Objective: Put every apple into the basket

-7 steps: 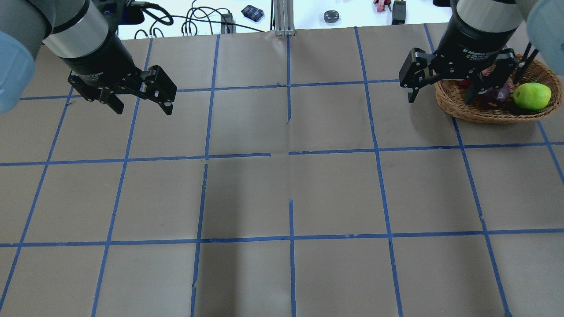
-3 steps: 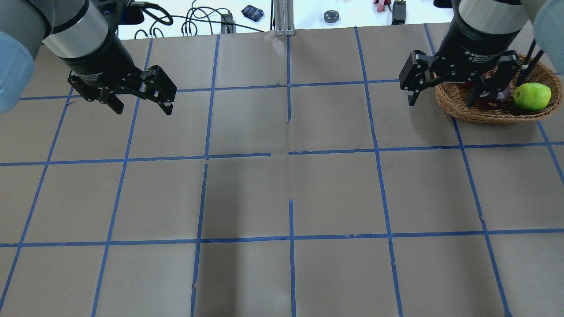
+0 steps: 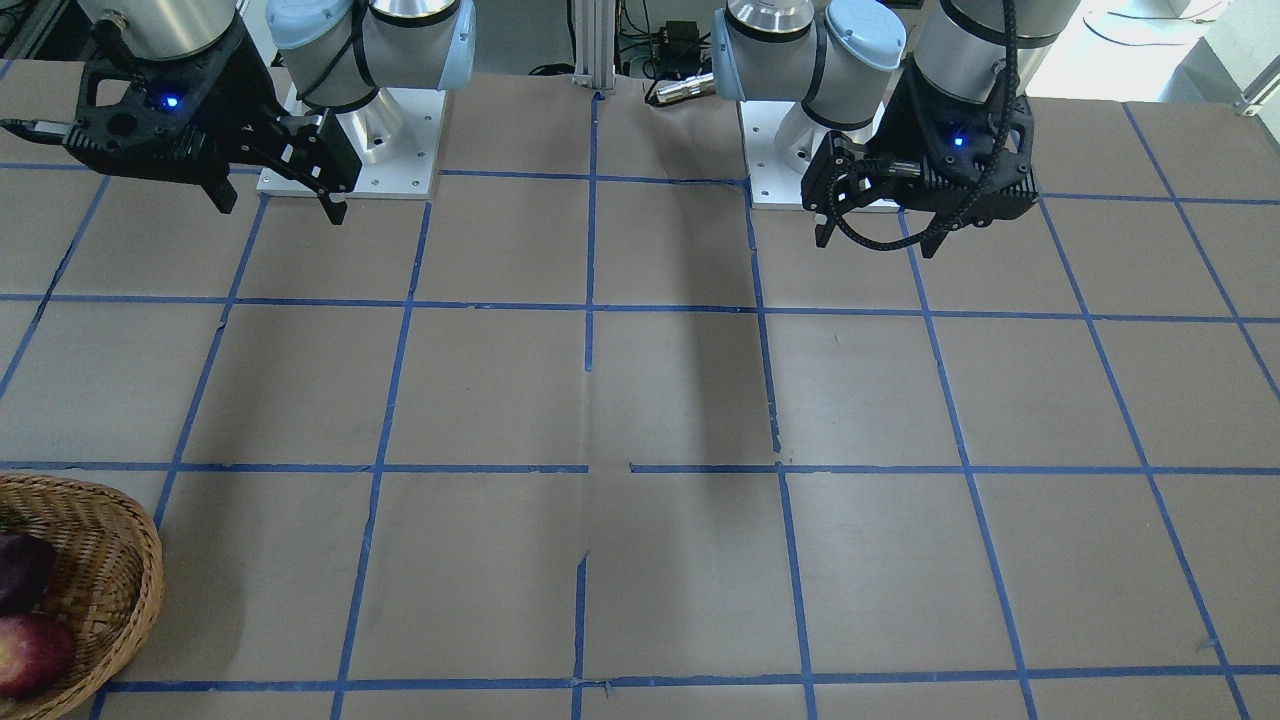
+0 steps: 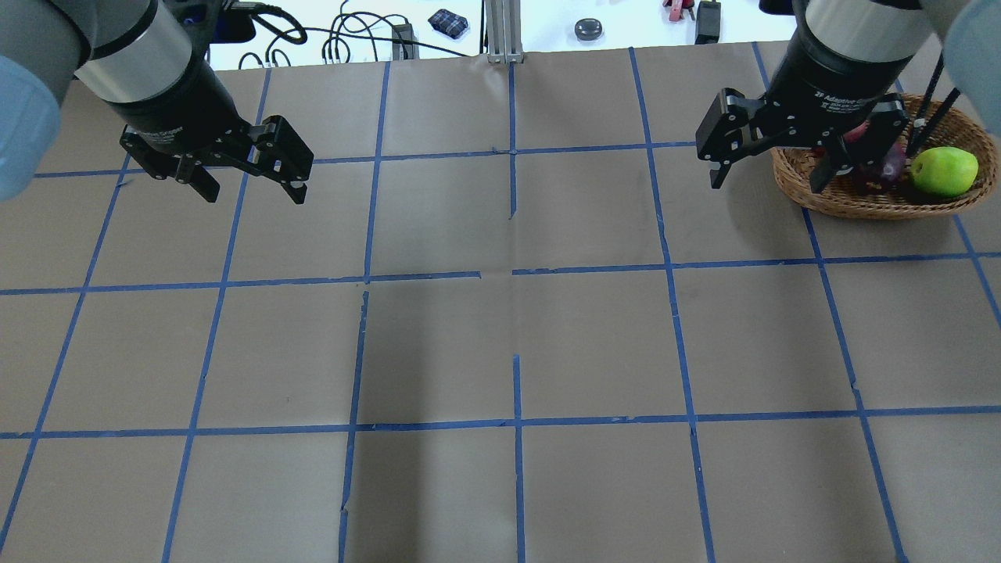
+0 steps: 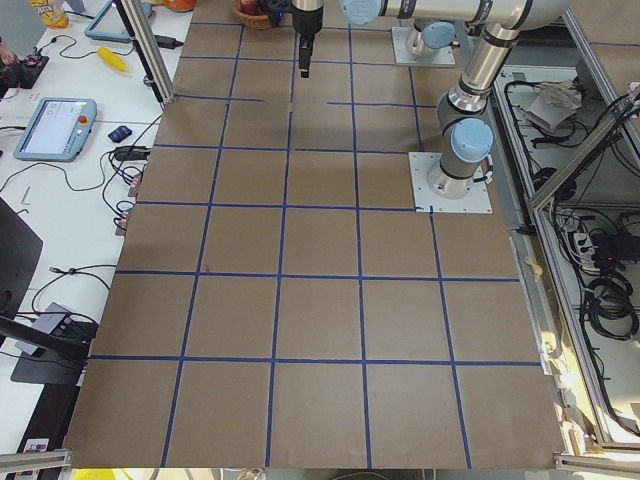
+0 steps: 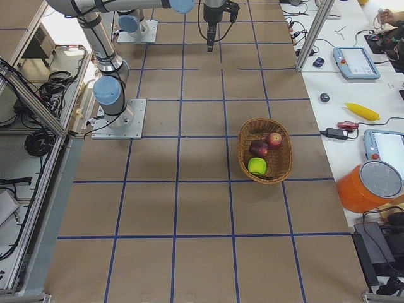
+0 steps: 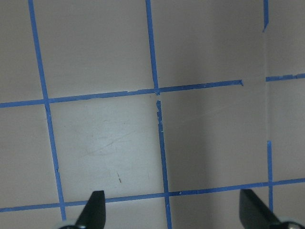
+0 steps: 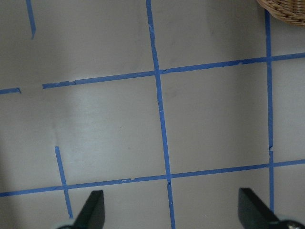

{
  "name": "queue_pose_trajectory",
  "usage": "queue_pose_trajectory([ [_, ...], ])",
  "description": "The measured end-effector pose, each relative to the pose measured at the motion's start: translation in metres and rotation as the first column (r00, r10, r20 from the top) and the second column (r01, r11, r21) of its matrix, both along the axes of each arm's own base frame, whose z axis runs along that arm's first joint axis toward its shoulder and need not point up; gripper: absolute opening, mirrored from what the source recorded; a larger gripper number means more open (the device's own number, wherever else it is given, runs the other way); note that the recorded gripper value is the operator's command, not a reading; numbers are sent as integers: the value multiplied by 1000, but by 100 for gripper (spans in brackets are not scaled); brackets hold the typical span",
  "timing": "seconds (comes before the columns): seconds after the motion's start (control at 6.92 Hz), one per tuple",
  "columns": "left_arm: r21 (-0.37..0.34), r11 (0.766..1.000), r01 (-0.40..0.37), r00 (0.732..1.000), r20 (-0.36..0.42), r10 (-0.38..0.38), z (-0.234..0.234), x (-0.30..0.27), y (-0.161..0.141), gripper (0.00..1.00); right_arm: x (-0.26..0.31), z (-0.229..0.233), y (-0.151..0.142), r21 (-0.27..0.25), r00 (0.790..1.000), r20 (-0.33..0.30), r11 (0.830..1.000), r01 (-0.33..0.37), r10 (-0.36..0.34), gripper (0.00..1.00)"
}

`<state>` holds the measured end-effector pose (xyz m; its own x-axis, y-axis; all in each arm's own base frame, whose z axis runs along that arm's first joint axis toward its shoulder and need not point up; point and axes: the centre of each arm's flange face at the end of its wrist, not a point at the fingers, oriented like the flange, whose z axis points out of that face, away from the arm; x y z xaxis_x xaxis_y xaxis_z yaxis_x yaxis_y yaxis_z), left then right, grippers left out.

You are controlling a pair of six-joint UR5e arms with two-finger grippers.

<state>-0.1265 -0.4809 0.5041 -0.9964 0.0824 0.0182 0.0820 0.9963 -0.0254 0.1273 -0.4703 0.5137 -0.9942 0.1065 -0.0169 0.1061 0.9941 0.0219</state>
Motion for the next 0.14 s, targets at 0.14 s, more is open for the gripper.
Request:
queue_pose_trajectory([
  [0.14, 0, 1000, 0, 1000, 0, 0, 0, 0, 0, 100, 0, -1, -1, 3, 1000, 9, 1000, 1, -1, 100],
])
